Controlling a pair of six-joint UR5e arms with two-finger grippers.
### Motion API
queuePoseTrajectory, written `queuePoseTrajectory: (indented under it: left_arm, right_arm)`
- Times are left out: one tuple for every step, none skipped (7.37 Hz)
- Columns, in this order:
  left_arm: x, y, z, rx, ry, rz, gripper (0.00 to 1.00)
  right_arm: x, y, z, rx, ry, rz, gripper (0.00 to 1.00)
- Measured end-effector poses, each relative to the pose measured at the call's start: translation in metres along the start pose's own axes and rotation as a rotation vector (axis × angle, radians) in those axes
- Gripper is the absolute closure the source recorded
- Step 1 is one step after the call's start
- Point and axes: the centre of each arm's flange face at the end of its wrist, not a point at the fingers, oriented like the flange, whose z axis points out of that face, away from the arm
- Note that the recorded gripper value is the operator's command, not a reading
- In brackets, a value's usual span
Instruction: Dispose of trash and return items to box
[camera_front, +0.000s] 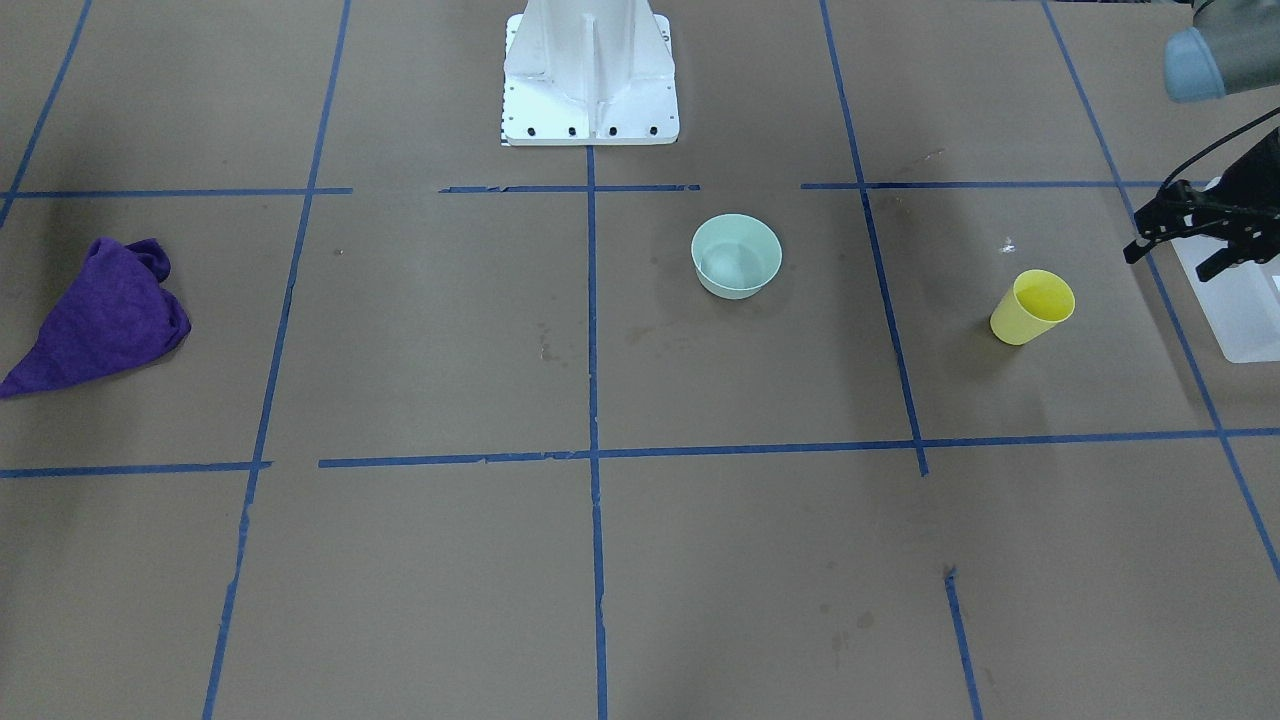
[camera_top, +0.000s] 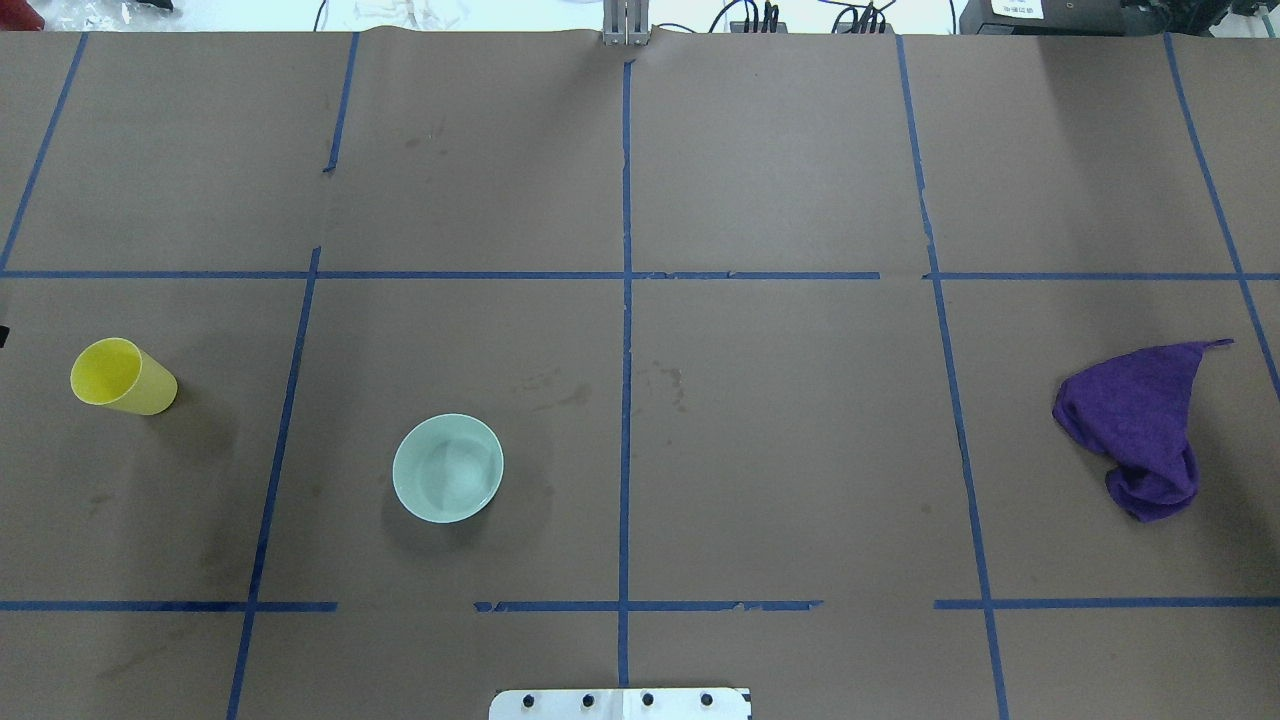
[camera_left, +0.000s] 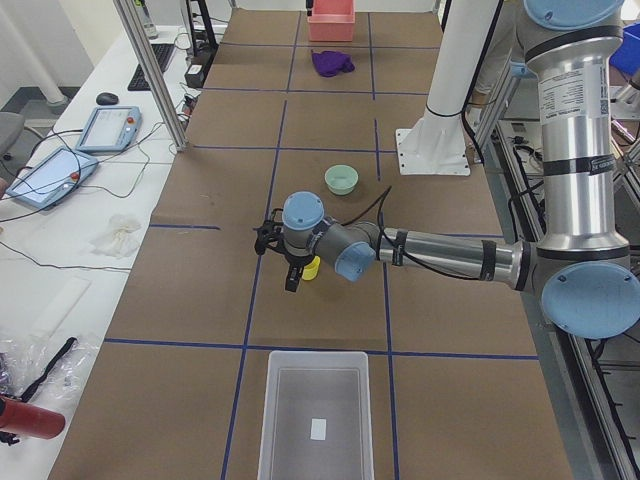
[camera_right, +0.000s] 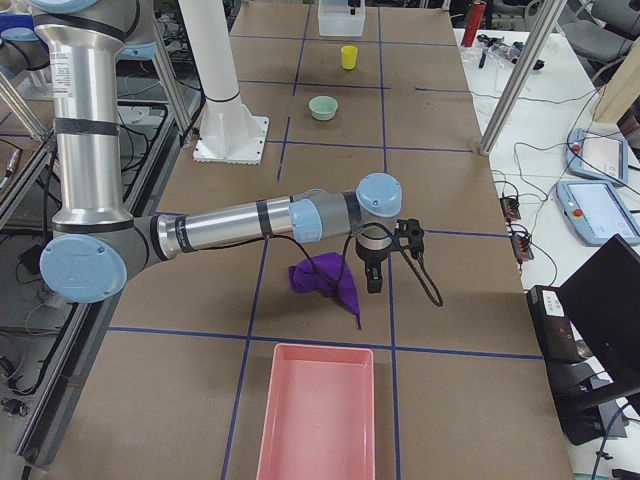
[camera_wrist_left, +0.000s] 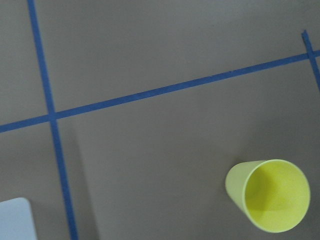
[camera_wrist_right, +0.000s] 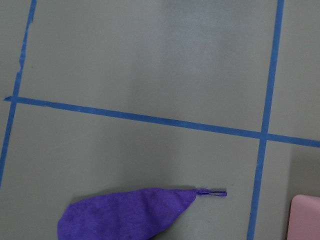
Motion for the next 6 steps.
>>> queuePoseTrajectory:
  left_arm:
    - [0.008, 0.000, 0.015, -0.013, -0.003, -0.047, 0.00]
    - [0.013, -0.004, 0.030, -0.023, -0.015, -0.073, 0.00]
    - [0.018, -0.008, 0.044, -0.033, -0.026, -0.086, 0.01]
    - [0.022, -0.012, 0.055, -0.045, -0.033, -0.092, 0.02]
    - [0.023, -0.011, 0.066, -0.061, -0.037, -0.092, 0.04]
    - [0.024, -0.010, 0.075, -0.077, -0.041, -0.090, 0.06]
  right_arm:
    - [-0.002, 0.001, 0.004, -0.006, -0.003, -0.008, 0.00]
    - [-0.004, 0.001, 0.007, -0.010, -0.005, -0.012, 0.00]
    - [-0.004, 0.001, 0.009, -0.014, -0.006, -0.013, 0.00]
    - [-0.004, 0.001, 0.010, -0.016, -0.007, -0.013, 0.00]
    - [-0.004, 0.001, 0.011, -0.018, -0.008, -0.013, 0.00]
    - [-0.004, 0.001, 0.011, -0.018, -0.008, -0.013, 0.00]
